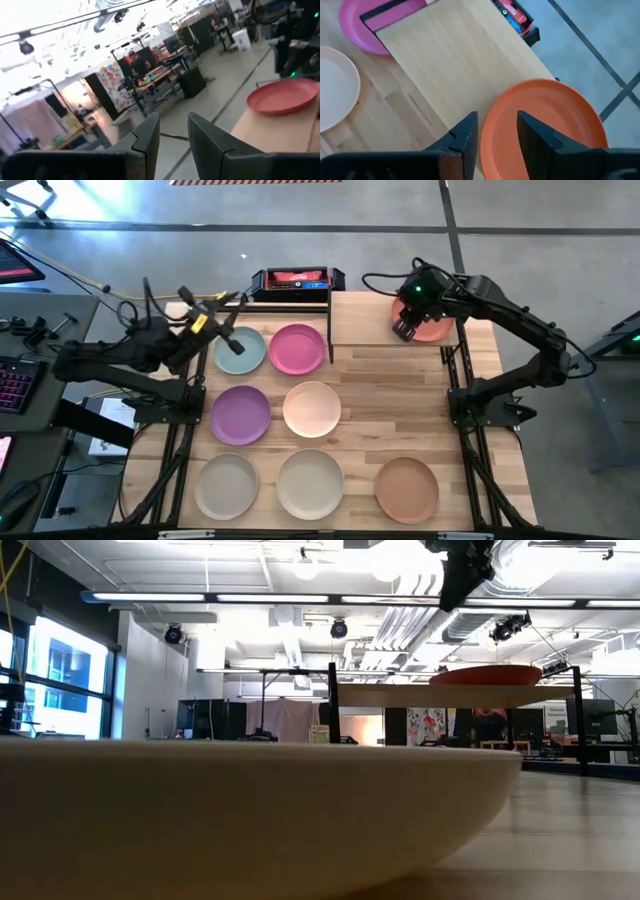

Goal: Place and stack plates onto a shelf
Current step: Stack the pink plate on top of the orange plate on the shelf

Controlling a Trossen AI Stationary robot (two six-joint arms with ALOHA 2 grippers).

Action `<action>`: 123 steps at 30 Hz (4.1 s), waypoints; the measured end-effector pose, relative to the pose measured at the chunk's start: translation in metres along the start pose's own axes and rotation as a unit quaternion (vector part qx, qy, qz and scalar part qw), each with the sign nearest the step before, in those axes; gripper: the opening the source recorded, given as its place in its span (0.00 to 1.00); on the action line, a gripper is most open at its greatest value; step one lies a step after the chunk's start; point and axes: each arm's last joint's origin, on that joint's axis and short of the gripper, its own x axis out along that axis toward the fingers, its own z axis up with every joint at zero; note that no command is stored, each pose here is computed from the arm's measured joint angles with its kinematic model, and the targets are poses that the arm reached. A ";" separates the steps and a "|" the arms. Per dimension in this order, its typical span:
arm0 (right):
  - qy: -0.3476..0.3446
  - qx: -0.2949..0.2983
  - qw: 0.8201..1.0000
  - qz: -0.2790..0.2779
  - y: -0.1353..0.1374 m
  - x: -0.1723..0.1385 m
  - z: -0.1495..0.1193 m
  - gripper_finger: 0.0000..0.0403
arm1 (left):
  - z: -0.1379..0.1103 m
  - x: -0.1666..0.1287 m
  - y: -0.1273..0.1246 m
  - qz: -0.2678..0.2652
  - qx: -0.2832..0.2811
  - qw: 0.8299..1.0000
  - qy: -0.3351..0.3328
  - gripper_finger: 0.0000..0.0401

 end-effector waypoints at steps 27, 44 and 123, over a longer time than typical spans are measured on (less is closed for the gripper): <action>0.007 0.002 1.000 0.008 0.007 0.000 -0.002 0.28 | -0.012 0.081 0.019 -0.234 0.040 0.945 0.226 0.22; 0.003 0.006 1.000 0.021 0.018 -0.003 -0.003 0.28 | -0.108 0.122 -0.061 -0.419 0.053 0.805 0.417 0.22; 0.002 0.038 0.999 0.022 0.018 -0.003 -0.003 0.28 | -0.228 0.136 -0.161 -0.488 0.186 0.711 0.471 0.22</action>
